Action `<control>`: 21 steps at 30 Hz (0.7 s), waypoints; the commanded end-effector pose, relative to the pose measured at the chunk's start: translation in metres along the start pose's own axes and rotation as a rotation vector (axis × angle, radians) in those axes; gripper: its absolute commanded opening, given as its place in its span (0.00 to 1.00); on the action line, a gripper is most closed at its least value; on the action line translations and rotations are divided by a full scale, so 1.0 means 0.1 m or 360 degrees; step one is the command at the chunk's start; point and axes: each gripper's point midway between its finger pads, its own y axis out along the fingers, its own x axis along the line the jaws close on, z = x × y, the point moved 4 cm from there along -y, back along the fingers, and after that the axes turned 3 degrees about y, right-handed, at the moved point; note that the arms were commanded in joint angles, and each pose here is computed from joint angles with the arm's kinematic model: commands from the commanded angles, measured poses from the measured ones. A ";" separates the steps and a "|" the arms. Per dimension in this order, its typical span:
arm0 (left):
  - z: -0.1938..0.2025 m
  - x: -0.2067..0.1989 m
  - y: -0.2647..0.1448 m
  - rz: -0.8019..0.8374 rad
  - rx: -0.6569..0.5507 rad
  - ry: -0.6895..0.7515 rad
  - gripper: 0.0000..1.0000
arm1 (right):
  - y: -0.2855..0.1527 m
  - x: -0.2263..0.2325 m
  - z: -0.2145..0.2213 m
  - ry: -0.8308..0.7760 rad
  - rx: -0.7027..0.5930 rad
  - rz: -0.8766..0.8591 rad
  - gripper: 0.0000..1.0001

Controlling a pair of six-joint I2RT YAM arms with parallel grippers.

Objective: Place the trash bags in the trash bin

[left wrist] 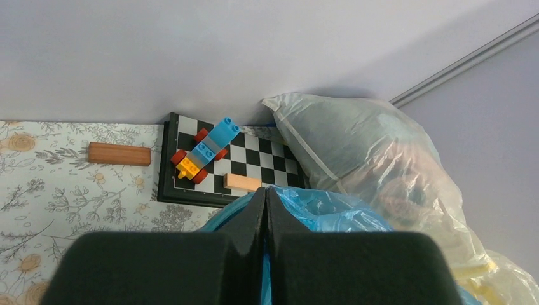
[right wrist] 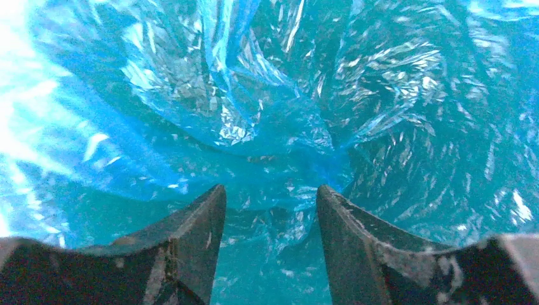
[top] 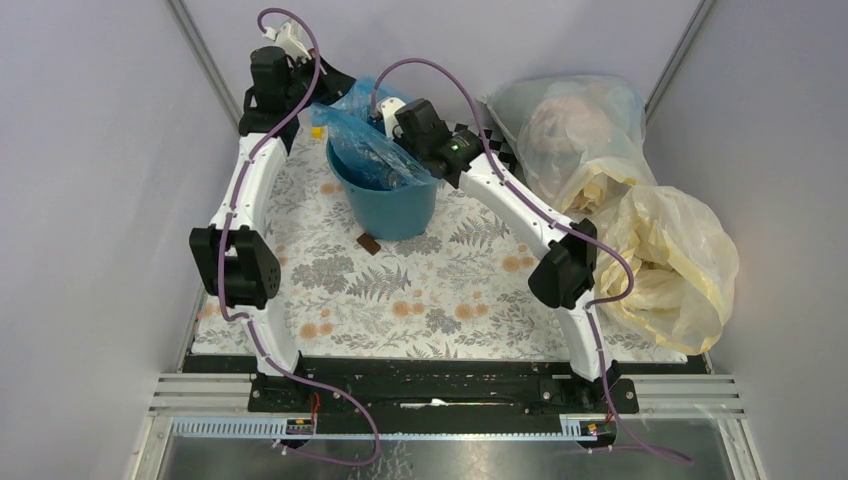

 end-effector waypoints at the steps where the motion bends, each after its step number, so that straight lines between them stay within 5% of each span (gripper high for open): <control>1: -0.25 -0.22 -0.23 0.0060 -0.0109 0.0075 0.00 | -0.46 0.02 -0.43 -0.0024 -0.0230 0.0017 0.65; 5: -0.19 -0.25 -0.28 0.0089 -0.0074 0.0044 0.00 | -0.51 -0.03 -0.50 0.0005 -0.0298 0.0087 0.79; 21: -0.08 -0.50 -0.54 0.0269 -0.0095 -0.0056 0.00 | -0.23 -0.13 -0.77 0.0765 -0.0599 0.0283 0.84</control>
